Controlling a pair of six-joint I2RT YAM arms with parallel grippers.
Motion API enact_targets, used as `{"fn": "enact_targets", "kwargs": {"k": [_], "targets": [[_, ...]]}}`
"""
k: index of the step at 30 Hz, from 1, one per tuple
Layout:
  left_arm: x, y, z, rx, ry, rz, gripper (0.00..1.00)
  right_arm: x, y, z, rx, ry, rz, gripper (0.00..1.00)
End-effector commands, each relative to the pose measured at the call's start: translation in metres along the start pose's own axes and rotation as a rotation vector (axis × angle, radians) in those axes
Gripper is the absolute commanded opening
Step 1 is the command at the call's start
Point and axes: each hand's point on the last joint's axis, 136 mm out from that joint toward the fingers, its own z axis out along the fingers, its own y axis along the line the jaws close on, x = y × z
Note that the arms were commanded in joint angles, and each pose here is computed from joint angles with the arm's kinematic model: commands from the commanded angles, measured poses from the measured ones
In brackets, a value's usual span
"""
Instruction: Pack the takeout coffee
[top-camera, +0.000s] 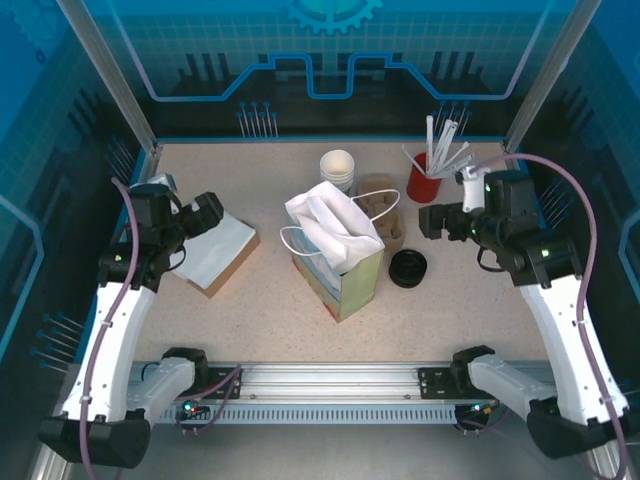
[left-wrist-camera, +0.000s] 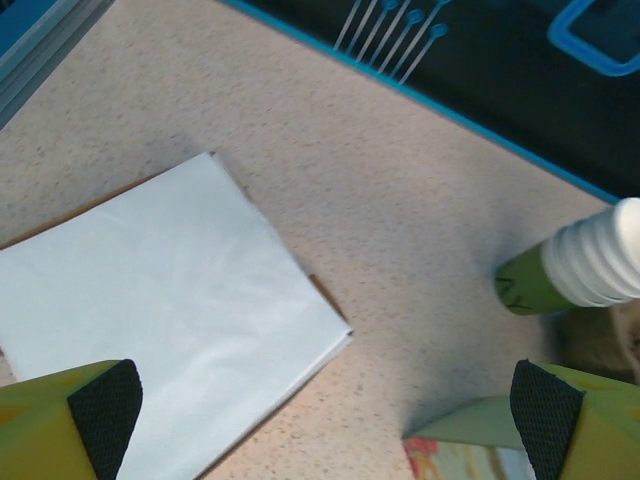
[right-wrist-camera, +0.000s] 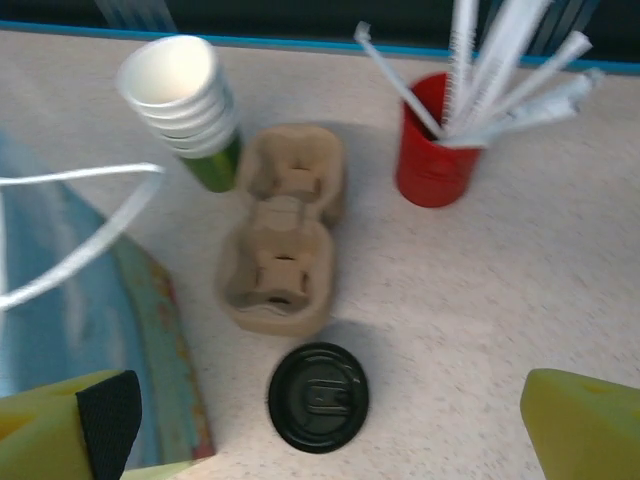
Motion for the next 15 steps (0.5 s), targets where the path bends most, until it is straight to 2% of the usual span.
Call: {"fn": "enact_targets", "kwargs": {"k": [1,6,10,15], "targets": [[-0.004,0.023,0.015,-0.081,-0.087,-0.024,0.99,0.004,-0.029,0.013,0.097,-0.092,0.051,1.0],[0.01,0.038,0.043,-0.111,-0.125,0.086,0.99,0.053,-0.047,0.058,0.131,-0.126,0.011,1.0],[0.021,0.047,0.066,-0.136,-0.112,0.136,0.99,0.081,-0.07,0.089,0.223,-0.146,0.055,1.0],[0.032,0.041,0.094,-0.064,-0.155,0.173,0.99,0.108,-0.092,0.129,0.275,-0.174,0.114,1.0]]}}
